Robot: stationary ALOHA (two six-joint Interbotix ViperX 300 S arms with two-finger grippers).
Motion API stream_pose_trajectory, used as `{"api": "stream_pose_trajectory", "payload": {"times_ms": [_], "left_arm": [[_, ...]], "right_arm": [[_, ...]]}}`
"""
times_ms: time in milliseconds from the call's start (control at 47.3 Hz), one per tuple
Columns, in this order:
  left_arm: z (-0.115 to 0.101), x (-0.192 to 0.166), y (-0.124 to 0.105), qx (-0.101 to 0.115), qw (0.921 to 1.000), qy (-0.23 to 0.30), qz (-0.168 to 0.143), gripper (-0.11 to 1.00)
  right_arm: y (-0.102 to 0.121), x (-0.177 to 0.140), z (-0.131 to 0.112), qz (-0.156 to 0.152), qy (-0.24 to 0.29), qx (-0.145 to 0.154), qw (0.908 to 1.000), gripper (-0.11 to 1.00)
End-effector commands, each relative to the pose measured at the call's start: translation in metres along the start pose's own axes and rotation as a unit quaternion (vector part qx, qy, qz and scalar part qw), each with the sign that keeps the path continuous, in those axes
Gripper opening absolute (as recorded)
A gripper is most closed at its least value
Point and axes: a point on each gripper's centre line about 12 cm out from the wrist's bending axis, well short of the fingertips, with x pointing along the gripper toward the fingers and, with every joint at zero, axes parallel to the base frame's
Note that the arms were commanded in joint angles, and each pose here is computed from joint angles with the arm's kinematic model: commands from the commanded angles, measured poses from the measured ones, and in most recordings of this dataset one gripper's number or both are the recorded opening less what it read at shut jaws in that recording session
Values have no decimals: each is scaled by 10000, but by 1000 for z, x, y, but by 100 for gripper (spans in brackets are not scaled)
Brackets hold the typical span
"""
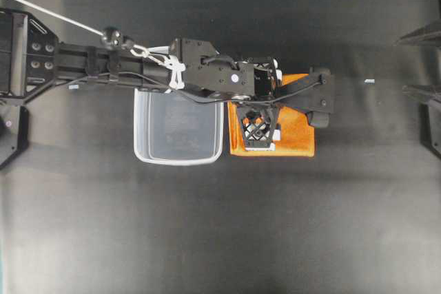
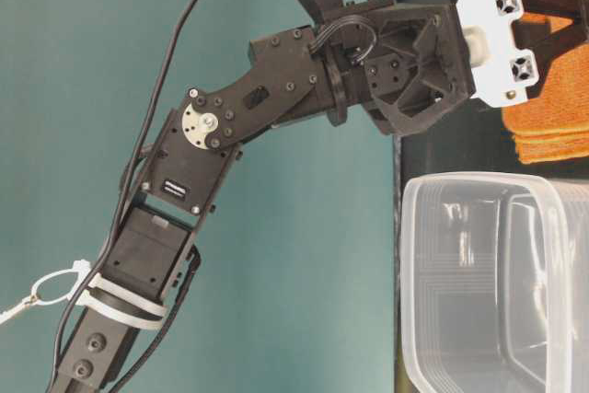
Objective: Place the orange towel into the container with the left arm.
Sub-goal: 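Lower the open left gripper onto the orange towel and close it, then lift the pinched towel with the left gripper and carry it leftward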
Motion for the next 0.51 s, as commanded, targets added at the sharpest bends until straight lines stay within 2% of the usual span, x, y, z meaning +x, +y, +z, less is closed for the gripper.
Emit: {"api": "stream_pose_trajectory", "payload": {"times_ms": [0,106,190,338,486], "left_arm": [[1,-1,-7,113,9999,-19,-13,53],[3,-3,-14,192,9998,-40,-36,22],[7,-12,-17,217,9997,-134,-36,6],[24,-52,-16,223,9984,-516,0,6],[40,-124,-11,195,9943,-1046,66,6]], "right_arm": [[0,1,3,-13,-55,22,10000,77],[0,1,3,-12,-63,22,10000,77],[0,1,3,-4,-62,22,10000,77],[0,1,4,-4,-70,22,10000,77],[0,1,3,-12,-63,22,10000,77]]}}
